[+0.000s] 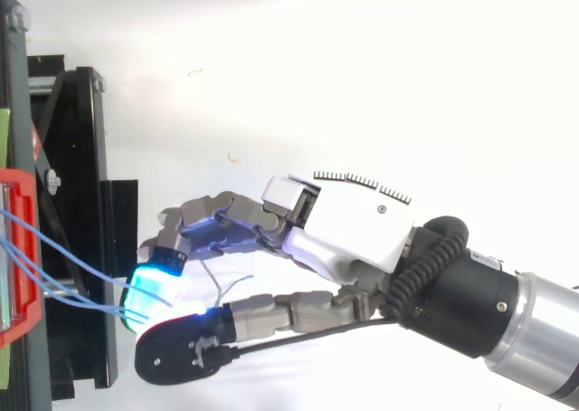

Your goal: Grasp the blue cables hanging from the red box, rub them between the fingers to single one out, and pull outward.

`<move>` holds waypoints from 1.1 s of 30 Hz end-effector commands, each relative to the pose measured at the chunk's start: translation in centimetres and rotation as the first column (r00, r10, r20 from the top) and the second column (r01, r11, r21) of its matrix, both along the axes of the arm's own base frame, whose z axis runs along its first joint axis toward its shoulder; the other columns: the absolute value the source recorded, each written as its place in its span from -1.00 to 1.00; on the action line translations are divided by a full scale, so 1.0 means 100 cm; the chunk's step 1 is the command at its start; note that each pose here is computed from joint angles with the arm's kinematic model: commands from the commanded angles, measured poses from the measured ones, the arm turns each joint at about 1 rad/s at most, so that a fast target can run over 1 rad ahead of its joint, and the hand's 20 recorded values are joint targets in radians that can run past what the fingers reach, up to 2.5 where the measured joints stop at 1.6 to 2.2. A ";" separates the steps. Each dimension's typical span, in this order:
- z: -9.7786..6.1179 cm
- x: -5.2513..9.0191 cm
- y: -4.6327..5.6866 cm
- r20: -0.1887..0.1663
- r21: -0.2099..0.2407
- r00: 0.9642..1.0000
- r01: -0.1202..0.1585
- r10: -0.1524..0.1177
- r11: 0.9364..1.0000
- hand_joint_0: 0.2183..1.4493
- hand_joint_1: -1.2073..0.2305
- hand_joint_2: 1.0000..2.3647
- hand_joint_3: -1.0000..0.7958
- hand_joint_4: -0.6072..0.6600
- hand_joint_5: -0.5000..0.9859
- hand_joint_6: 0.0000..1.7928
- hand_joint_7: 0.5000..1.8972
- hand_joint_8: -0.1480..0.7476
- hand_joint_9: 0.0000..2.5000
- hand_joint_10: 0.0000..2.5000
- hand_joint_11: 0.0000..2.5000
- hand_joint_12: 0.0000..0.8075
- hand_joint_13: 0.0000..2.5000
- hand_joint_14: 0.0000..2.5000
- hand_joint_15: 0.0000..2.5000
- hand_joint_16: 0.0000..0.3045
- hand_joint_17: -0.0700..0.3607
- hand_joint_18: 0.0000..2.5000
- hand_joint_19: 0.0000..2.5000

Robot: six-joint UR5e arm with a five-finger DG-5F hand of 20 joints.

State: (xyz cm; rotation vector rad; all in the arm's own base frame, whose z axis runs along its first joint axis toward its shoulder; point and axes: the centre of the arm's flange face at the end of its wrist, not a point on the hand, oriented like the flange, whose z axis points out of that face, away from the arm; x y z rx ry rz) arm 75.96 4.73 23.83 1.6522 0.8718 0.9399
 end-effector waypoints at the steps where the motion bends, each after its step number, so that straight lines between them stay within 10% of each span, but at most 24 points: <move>1: 0.002 -0.001 0.000 -0.009 0.016 1.000 0.001 -0.001 1.000 -0.32 -0.26 -0.99 -0.40 0.24 -0.59 -0.11 -0.26 0.12 -0.56 -1.00 -1.00 0.03 -0.80 -1.00 -1.00 -0.63 -0.08 -1.00 -1.00; 33: 0.011 -0.002 0.000 -0.031 0.014 1.000 0.001 -0.001 1.000 -0.01 -0.47 -1.00 -0.42 0.21 -0.64 -0.04 -0.24 0.14 -0.53 -0.99 -0.88 0.01 -0.76 -1.00 -1.00 -0.62 -0.07 -1.00 -1.00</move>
